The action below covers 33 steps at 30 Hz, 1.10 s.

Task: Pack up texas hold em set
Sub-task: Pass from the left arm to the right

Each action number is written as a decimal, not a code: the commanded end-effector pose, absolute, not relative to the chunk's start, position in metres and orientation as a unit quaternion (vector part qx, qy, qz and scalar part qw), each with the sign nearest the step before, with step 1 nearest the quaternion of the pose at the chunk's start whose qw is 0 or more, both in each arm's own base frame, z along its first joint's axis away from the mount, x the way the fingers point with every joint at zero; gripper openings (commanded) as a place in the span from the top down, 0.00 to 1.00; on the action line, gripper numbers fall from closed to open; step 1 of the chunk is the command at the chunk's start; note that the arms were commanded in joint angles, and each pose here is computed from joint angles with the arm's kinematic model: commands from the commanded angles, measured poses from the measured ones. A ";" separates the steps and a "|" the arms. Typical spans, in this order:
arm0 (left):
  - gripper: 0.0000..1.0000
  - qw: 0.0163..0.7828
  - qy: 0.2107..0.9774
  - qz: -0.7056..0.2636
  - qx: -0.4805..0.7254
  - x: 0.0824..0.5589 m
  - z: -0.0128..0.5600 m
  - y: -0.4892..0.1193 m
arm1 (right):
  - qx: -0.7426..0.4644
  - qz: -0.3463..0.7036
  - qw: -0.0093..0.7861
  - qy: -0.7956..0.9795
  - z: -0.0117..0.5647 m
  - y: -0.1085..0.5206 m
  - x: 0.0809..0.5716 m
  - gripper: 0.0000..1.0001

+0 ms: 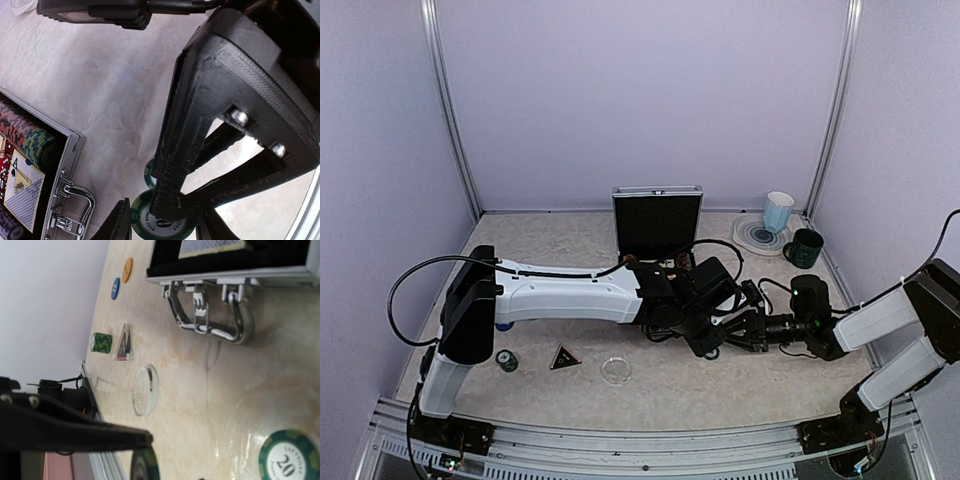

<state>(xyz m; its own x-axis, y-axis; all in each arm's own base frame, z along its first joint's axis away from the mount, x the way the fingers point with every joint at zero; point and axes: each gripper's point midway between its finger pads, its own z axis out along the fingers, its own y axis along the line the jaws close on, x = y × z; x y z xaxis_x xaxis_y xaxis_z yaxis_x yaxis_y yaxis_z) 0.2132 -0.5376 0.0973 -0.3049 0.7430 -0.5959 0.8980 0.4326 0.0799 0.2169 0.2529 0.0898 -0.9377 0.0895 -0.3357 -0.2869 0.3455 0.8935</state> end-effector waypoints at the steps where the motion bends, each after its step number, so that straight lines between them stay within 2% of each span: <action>1: 0.70 0.314 0.788 -0.153 0.507 0.216 0.128 -0.541 | -0.073 0.571 0.166 0.800 0.093 0.256 0.216 0.68; 8: 0.70 0.315 0.788 -0.150 0.507 0.216 0.128 -0.539 | -0.074 0.579 0.162 0.796 0.094 0.260 0.220 0.77; 11: 0.70 0.315 0.788 -0.152 0.507 0.215 0.128 -0.539 | -0.075 0.581 0.163 0.794 0.095 0.261 0.221 0.86; 14: 0.70 0.314 0.787 -0.152 0.508 0.215 0.127 -0.539 | -0.078 0.588 0.164 0.788 0.099 0.263 0.222 1.00; 15: 0.69 0.314 0.787 -0.153 0.508 0.215 0.127 -0.540 | -0.079 0.591 0.164 0.786 0.101 0.264 0.222 1.00; 19: 0.48 0.312 0.787 -0.154 0.509 0.214 0.126 -0.539 | -0.084 0.599 0.165 0.779 0.107 0.266 0.224 1.00; 24: 0.03 0.318 0.800 -0.149 0.487 0.223 0.132 -0.527 | -0.098 0.589 0.176 0.783 0.112 0.267 0.231 1.00; 33: 0.01 0.340 0.839 -0.239 0.350 0.264 0.181 -0.442 | -0.194 0.447 0.282 0.827 0.141 0.261 0.284 1.00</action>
